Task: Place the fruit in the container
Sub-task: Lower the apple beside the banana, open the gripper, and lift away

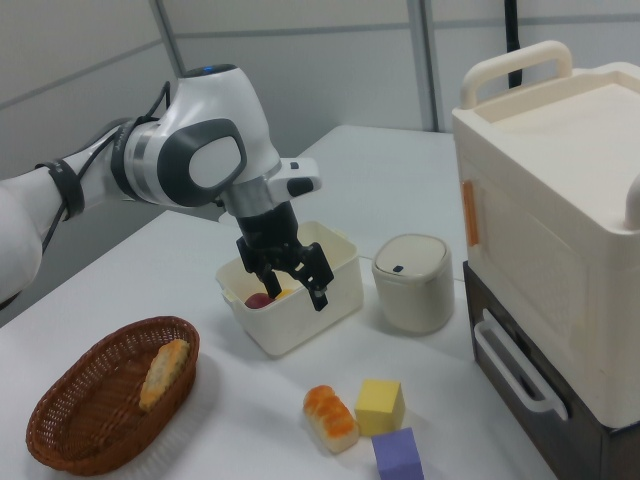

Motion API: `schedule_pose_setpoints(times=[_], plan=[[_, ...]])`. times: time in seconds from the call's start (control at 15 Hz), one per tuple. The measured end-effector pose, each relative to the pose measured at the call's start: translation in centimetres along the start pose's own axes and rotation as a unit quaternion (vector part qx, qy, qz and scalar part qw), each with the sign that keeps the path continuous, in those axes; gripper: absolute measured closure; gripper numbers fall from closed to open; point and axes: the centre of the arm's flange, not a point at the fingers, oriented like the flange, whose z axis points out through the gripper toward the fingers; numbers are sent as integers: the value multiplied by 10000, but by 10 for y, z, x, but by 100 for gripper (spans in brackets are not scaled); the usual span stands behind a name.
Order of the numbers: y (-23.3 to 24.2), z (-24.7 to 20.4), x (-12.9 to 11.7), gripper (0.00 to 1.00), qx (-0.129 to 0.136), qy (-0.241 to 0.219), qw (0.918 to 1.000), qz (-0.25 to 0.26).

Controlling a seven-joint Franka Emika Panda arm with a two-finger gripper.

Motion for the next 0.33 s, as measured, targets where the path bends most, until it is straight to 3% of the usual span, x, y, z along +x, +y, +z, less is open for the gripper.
schedule_pose_setpoints(times=[0.33], plan=[[11,1,-1,0,45,-10,10000,-65]])
